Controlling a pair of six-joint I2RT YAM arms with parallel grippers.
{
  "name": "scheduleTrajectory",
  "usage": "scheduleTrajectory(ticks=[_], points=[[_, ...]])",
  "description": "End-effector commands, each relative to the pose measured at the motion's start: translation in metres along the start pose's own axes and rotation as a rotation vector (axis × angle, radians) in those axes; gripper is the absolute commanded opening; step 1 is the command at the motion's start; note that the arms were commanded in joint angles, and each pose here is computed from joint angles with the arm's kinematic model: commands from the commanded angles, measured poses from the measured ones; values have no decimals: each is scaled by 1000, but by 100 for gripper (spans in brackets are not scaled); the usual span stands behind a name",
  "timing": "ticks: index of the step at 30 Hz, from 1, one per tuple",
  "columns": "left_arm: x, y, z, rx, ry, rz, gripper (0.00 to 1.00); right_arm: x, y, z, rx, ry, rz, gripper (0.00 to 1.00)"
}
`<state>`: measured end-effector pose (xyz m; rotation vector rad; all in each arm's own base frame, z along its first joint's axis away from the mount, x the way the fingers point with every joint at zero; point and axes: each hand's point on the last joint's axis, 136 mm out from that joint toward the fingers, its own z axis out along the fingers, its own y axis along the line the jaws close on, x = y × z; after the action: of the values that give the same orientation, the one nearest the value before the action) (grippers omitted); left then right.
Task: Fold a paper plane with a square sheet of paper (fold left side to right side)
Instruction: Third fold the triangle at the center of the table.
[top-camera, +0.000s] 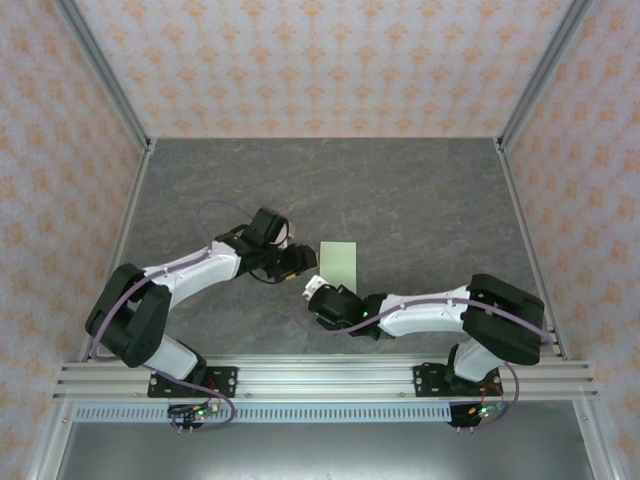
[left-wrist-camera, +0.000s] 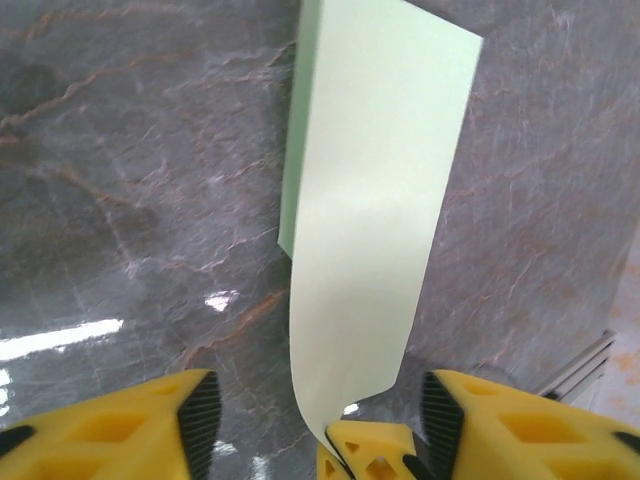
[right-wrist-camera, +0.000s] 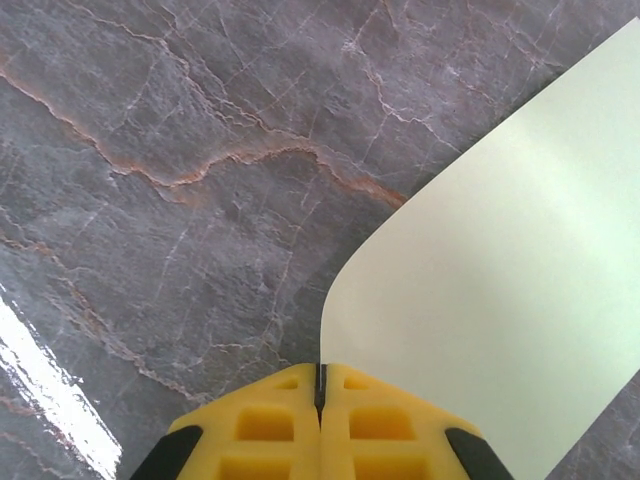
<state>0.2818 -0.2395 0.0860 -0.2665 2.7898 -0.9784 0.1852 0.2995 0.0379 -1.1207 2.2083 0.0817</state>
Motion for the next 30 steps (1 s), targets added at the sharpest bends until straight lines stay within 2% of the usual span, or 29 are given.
scheduleTrajectory(ticks=[1,4,9,18,30], points=[[-10,-15,5,0,38,106,43,2,0,-3,-25,6,40,0],[-21,-29,19,24,69,141,31,0,-1,-3,-29,7,51,0],[-26,-48,47,16,141,210,23,-3,-5,-3,-32,7,84,0],[-26,-46,104,-55,249,252,19,-9,-13,-5,-42,-6,143,0],[-13,-13,124,-135,297,228,17,-1,-36,-5,-145,9,375,0]])
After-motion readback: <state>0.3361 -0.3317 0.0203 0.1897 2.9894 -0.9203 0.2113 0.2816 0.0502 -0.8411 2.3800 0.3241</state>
